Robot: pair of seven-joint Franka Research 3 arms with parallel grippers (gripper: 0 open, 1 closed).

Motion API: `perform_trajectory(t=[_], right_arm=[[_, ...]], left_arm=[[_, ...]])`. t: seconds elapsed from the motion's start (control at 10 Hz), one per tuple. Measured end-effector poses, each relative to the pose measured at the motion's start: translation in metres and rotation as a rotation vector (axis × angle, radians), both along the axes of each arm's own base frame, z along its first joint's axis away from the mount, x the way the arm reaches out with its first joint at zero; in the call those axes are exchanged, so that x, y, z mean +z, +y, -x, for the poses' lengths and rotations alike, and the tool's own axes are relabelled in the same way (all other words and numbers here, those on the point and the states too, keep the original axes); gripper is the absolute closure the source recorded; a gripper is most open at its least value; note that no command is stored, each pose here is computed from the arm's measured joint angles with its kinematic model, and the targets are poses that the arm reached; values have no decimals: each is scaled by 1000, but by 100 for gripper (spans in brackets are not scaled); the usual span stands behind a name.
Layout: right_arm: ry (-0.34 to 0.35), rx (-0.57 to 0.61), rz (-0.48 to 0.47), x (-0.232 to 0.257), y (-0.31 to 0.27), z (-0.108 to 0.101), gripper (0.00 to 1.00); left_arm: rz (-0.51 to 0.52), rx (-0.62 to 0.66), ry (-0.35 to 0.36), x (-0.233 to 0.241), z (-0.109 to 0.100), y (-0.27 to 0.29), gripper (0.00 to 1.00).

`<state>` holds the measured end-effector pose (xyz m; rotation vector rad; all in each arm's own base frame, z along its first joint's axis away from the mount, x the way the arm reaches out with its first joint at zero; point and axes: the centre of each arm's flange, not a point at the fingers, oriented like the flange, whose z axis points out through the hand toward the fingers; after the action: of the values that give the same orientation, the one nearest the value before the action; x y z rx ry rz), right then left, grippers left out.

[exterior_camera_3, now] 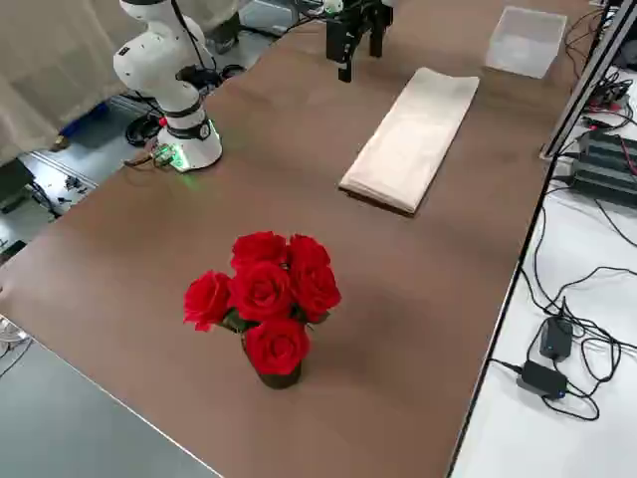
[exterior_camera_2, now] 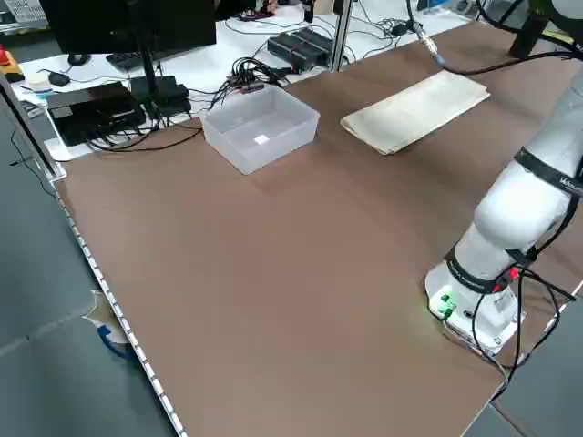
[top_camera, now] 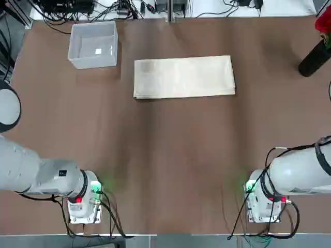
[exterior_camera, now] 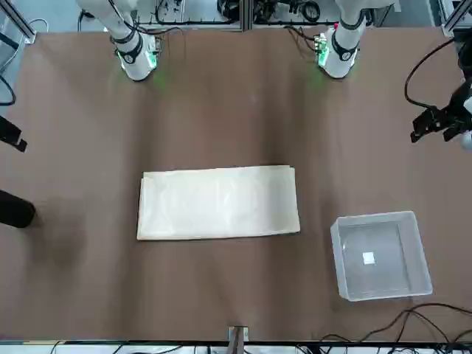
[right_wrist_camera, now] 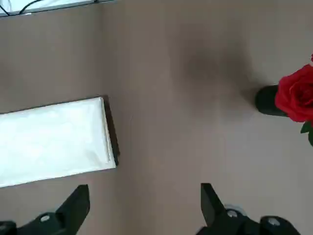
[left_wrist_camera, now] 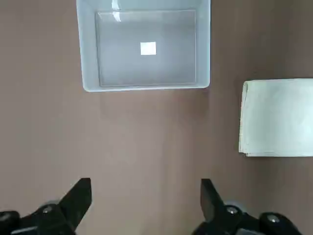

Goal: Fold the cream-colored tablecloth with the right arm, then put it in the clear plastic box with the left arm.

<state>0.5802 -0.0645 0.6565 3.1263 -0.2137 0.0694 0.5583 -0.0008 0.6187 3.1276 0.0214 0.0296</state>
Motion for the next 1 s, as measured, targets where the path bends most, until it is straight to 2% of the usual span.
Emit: perform_trajectory(t=[1.0], right_arm=[[11,5,-1,-1,5,0,0]], left_arm=[[0,1,0,0,0,1,2]])
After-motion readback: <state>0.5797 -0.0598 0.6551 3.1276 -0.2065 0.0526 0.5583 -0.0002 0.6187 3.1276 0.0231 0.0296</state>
